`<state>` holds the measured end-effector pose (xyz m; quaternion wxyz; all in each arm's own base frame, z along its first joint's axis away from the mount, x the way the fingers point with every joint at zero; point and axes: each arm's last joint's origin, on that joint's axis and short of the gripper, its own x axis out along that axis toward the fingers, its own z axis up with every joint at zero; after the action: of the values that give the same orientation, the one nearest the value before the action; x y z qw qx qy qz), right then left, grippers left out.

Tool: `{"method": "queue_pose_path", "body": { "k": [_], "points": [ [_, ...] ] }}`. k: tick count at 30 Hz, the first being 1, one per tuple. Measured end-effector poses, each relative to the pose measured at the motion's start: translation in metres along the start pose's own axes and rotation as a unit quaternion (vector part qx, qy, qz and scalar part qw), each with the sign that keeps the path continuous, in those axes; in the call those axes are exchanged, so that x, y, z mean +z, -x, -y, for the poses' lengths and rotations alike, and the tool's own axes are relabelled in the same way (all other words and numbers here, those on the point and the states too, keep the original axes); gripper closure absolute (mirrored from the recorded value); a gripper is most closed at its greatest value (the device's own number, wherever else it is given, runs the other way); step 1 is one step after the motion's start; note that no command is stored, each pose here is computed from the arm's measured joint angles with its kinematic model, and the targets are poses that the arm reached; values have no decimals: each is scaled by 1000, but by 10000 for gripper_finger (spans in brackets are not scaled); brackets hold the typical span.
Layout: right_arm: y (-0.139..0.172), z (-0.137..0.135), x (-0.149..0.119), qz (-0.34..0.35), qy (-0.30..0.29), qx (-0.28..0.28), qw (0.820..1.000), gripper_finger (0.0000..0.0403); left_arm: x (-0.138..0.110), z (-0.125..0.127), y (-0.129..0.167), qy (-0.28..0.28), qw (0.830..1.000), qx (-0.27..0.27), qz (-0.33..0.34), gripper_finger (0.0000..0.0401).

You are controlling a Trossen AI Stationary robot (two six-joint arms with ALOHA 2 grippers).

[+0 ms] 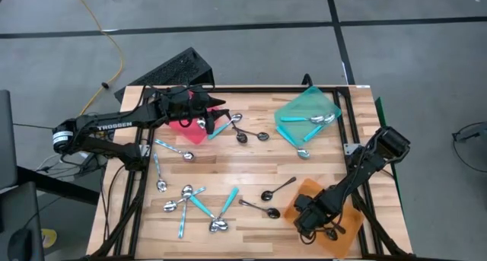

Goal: Sort silverware by color (type)
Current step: Put the black spoon into the orange bin, then put the blue patterned spoon into the red bin

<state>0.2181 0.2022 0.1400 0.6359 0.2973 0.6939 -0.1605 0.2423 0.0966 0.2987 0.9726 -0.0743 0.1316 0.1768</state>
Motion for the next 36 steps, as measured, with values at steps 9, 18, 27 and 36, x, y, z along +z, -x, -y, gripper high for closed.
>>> {"method": "queue_pose_path", "body": {
  "k": [9,18,27,36],
  "points": [
    [0,0,0,4,1,1,1000,341,0,0,0,0,1000,0,0,236],
    [12,1,0,40,2,18,999,258,0,1,0,-1,1000,-18,-2,236],
    [33,4,-5,42,22,46,998,205,-6,2,0,-3,999,-41,-35,236],
    [69,23,-14,41,21,45,998,215,-28,6,5,15,981,-119,-151,236]
  ]
}}
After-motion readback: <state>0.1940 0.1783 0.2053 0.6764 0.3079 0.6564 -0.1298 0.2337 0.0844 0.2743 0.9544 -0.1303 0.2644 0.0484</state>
